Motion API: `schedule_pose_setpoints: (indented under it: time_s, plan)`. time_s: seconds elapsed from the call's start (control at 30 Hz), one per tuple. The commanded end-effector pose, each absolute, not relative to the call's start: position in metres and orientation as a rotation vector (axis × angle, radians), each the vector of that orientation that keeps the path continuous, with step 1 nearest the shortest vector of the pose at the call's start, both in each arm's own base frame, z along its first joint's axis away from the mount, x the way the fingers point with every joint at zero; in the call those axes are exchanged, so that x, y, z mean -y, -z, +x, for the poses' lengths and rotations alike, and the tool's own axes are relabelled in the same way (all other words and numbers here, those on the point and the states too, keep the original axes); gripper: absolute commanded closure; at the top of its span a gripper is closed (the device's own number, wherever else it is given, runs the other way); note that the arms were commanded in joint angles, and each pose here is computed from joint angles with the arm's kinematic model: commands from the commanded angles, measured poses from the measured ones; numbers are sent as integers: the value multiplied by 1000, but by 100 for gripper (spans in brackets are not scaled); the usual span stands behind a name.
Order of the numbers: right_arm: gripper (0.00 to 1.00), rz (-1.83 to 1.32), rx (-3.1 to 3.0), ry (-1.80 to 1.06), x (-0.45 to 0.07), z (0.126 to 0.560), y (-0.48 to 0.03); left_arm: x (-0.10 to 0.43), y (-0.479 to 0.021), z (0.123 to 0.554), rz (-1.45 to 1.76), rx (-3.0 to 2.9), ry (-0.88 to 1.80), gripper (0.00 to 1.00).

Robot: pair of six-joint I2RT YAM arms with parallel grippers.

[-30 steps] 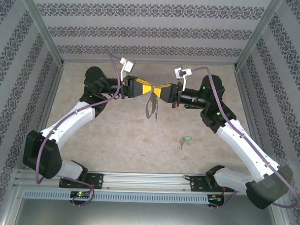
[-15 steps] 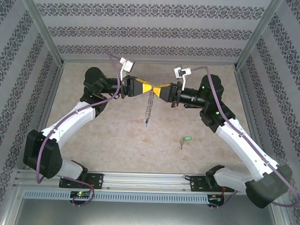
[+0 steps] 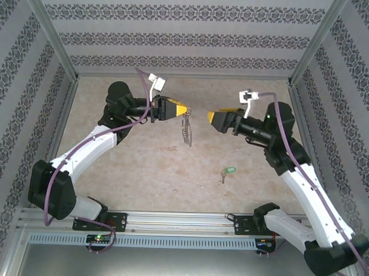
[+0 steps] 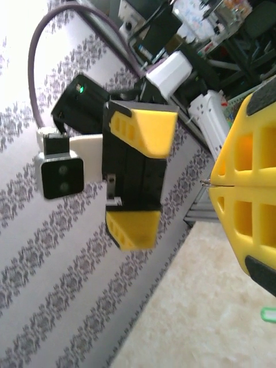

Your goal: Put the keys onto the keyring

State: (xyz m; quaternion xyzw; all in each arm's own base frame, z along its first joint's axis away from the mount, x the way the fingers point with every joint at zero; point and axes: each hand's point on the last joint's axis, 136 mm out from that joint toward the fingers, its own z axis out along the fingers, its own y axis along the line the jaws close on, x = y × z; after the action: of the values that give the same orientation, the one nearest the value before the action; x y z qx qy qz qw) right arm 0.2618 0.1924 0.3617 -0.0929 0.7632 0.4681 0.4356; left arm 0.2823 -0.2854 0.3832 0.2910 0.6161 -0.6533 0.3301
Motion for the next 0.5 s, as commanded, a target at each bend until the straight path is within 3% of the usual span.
schedule_pose_setpoints:
  time_s: [0.0, 0.2, 0.47]
  plan:
    - [16, 18, -2257, -906, -148, 260, -282, 273, -365, 287, 733, -1677, 1582, 100]
    - [28, 247, -2692, -747, -132, 239, -195, 260, -333, 287, 681, -1798, 1455, 100]
    - [24, 250, -2913, -520, -127, 236, -128, 249, -320, 274, 644, -1820, 1395, 100]
